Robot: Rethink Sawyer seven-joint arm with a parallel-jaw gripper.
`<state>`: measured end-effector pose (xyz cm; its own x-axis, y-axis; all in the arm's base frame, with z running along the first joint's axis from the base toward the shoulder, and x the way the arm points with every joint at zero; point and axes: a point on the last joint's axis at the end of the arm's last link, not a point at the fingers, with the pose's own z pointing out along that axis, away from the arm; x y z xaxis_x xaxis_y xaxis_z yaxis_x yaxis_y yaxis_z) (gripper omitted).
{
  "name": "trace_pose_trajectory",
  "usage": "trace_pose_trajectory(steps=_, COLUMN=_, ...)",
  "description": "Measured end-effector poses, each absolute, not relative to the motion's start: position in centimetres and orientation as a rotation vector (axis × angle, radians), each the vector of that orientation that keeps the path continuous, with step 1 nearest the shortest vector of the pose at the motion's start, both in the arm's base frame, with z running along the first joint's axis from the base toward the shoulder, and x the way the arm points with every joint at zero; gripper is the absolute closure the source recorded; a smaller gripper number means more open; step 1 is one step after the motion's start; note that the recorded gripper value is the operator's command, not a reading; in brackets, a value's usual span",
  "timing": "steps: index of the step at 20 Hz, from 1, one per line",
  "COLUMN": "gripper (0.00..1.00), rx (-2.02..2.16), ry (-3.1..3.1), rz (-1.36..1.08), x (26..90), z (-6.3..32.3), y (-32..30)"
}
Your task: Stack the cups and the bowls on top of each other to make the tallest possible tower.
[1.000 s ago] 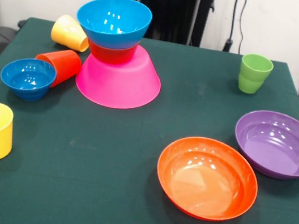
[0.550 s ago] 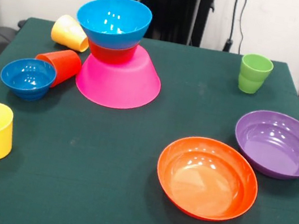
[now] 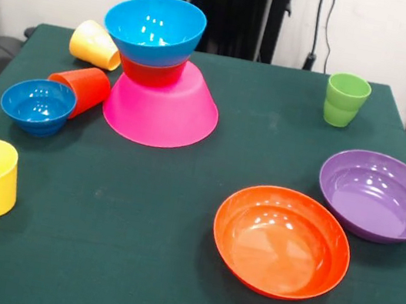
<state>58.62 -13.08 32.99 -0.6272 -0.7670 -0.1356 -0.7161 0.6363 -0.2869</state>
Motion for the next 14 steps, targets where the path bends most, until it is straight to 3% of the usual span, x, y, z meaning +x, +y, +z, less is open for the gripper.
trace_pose_trajectory(steps=14, gripper=0.00, rx=-1.349, ry=2.571, rz=-0.327, x=67.5, z=30.6, y=-16.5)
